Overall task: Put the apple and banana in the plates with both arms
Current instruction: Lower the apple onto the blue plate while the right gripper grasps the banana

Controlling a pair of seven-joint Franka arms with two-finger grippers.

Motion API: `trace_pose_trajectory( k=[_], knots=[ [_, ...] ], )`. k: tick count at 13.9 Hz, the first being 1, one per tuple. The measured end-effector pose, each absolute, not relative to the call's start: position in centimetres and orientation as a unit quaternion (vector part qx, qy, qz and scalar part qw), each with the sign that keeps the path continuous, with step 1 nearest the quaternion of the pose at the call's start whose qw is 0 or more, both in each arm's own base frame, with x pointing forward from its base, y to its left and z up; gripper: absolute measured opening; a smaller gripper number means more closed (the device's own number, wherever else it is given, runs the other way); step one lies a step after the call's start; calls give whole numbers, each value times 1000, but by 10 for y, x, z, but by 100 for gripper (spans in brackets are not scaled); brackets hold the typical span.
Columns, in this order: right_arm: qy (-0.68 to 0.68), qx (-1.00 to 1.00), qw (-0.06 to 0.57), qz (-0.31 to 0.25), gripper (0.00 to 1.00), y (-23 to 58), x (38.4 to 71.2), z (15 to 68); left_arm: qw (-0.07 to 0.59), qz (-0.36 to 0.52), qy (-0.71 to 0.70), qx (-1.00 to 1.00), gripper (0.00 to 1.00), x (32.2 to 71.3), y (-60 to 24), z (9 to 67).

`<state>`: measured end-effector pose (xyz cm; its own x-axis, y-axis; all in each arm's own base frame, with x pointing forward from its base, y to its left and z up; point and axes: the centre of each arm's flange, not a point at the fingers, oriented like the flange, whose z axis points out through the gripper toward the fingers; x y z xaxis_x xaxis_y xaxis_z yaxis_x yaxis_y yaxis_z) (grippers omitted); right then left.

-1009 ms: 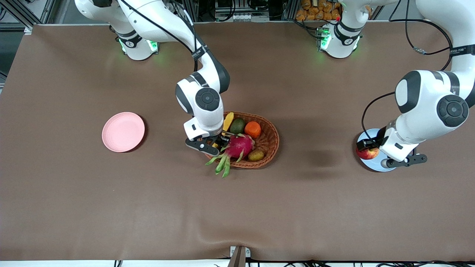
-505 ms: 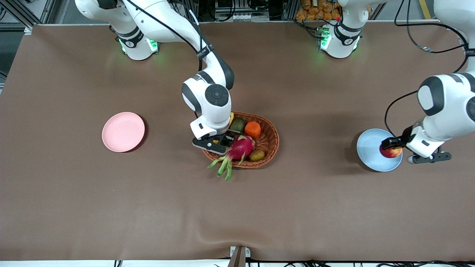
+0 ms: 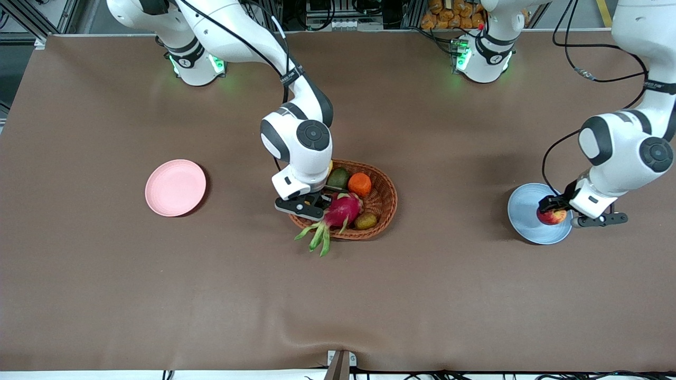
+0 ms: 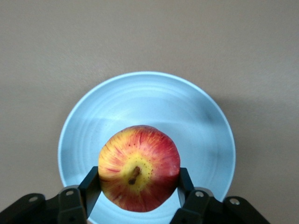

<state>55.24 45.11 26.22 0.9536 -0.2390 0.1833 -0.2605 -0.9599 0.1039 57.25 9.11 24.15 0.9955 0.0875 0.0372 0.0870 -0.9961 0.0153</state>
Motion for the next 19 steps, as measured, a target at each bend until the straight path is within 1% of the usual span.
trace_pose_trajectory(
  k=[7, 8, 9, 10, 11, 13, 14, 15, 16, 17, 19],
  knots=[
    [-126, 986, 54, 97, 38, 451, 557, 257, 9, 11, 43, 999, 70, 568, 89, 228],
    [-126, 986, 54, 97, 38, 451, 558, 256, 9, 10, 43, 999, 77, 568, 90, 227],
    [-125, 986, 54, 97, 35, 451, 558, 254, 9, 9, 43, 999, 85, 568, 89, 226],
    [-125, 986, 55, 97, 34, 451, 558, 254, 9, 9, 43, 999, 98, 568, 89, 225],
    [-125, 986, 55, 98, 33, 451, 558, 254, 10, 9, 42, 999, 100, 568, 88, 225],
    [-122, 986, 58, 100, 31, 450, 558, 254, 10, 15, 40, 999, 100, 573, 86, 229],
    [-121, 986, 58, 101, 27, 450, 558, 254, 10, 21, 39, 999, 100, 577, 85, 233],
    [-121, 986, 59, 101, 27, 450, 558, 254, 9, 26, 38, 999, 100, 580, 85, 238],
    [-120, 986, 60, 102, 20, 450, 558, 253, 9, 34, 37, 999, 100, 586, 84, 244],
    [-119, 986, 60, 102, 16, 450, 558, 253, 9, 43, 35, 998, 100, 592, 82, 253],
    [-119, 986, 60, 104, 16, 451, 558, 255, 10, 62, 27, 998, 100, 606, 74, 275]
  ],
)
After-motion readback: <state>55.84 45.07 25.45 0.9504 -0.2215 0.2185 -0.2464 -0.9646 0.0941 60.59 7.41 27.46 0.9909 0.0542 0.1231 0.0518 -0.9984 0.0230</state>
